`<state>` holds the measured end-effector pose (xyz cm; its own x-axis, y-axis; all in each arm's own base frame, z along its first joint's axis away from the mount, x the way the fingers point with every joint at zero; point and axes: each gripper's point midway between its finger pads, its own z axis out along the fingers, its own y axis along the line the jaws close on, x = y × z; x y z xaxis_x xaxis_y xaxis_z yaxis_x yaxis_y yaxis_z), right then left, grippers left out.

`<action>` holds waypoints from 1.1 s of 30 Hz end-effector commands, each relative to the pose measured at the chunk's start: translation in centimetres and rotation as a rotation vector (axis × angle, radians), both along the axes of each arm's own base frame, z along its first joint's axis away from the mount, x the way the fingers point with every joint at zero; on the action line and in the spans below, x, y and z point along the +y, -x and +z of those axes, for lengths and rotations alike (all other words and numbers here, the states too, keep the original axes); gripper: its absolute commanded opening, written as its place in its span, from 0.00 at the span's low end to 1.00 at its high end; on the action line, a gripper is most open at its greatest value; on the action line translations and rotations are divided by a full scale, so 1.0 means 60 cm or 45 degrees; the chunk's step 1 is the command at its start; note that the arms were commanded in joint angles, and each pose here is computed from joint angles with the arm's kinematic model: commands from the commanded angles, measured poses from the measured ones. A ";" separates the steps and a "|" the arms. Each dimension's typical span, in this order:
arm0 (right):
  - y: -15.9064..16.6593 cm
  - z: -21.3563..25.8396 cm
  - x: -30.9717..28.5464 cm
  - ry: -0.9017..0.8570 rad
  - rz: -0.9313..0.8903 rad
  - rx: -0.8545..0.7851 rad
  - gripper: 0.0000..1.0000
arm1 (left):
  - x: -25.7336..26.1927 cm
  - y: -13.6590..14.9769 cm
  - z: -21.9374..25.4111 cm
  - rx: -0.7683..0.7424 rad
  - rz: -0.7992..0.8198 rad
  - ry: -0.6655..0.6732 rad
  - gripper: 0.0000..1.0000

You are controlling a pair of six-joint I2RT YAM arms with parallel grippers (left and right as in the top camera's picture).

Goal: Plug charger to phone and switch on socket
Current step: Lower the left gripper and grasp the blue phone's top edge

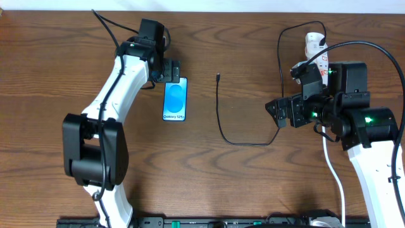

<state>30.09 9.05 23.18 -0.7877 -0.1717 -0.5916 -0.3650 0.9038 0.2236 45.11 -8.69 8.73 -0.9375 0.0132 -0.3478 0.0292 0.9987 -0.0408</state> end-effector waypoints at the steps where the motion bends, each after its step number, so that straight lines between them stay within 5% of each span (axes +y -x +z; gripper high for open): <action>1: -0.001 0.011 0.004 0.006 0.019 -0.025 0.99 | 0.000 -0.010 -0.009 0.005 0.018 -0.004 0.98; 9: 0.000 0.010 0.004 0.005 0.019 -0.021 0.99 | -0.034 0.011 -0.061 0.136 -0.036 0.068 0.98; 23: 0.006 0.006 0.003 0.008 0.019 0.003 0.99 | -0.032 0.074 -0.113 0.341 0.176 0.049 0.98; 33: 0.004 0.001 0.003 0.010 0.020 0.015 0.99 | -0.050 0.074 -0.121 0.316 0.102 0.042 0.98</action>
<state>29.63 9.01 22.84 -0.8020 -0.1733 -0.5716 -0.3595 0.9042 0.2304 41.02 -11.34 2.14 -0.9880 -0.1037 -0.1143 -0.0939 0.9917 -0.0880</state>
